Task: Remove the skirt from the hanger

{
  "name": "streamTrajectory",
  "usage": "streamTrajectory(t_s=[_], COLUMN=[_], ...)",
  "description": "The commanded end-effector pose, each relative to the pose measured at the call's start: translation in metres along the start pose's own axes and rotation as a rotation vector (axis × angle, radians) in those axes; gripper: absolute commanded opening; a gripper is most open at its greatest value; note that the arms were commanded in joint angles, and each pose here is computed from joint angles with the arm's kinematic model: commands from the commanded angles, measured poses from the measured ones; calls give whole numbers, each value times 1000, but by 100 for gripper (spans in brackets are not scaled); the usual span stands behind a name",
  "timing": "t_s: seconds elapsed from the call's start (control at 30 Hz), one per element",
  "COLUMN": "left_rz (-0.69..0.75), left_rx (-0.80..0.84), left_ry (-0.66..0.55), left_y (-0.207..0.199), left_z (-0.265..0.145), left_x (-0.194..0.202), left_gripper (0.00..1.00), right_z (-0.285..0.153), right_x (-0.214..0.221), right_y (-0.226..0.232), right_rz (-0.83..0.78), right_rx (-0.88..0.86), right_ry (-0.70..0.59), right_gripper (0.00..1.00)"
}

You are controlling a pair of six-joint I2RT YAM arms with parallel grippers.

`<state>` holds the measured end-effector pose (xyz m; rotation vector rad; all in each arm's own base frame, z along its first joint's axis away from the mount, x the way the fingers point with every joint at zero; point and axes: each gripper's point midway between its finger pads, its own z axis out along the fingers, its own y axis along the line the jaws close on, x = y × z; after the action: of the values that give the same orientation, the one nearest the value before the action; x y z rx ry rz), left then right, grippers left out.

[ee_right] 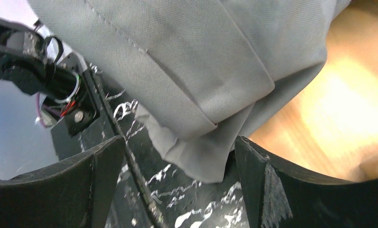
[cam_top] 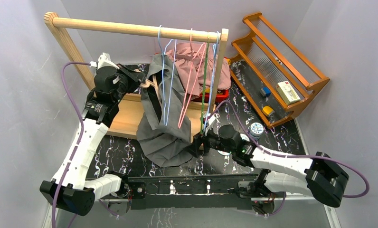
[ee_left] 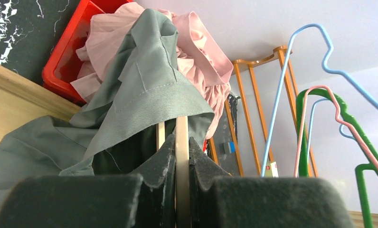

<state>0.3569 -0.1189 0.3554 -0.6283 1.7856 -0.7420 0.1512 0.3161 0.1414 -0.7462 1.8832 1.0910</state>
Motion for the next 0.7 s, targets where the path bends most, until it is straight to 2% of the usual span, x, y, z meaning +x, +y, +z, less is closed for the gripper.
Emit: streamTrajectory(t_s=[0.0, 0.2, 0.3, 0.37, 0.4, 0.47, 0.5, 0.67], left_rz=[-34, -34, -39, -38, -35, -24, -18, 2], left_rx=[105, 111, 112, 119, 123, 129, 127, 94], left_ry=[-167, -161, -164, -167, -169, -173, -176, -240], left_y=[-41, -43, -42, -44, -45, -46, -46, -37], left_z=[-30, -35, -37, -37, -37, -37, -35, -29], left_x=[-52, -52, -53, -54, -54, -55, -56, -64], left_gripper=[0, 0, 0, 0, 0, 0, 0, 0], right_z=[11, 24, 27, 26, 24, 19, 15, -10], right_x=[-56, -49, -48, -48, -46, -37, -34, -21], right_y=[1, 10, 10, 6, 2, -9, -14, -21], right_rz=[-93, -75, -60, -52, -40, -10, 2, 62], right_rx=[25, -37, -33, -12, 13, 80, 111, 192], right_ry=[-251, -238, -230, -230, -221, -184, -173, -97], right_gripper=[90, 64, 46, 30, 18, 3, 0, 0])
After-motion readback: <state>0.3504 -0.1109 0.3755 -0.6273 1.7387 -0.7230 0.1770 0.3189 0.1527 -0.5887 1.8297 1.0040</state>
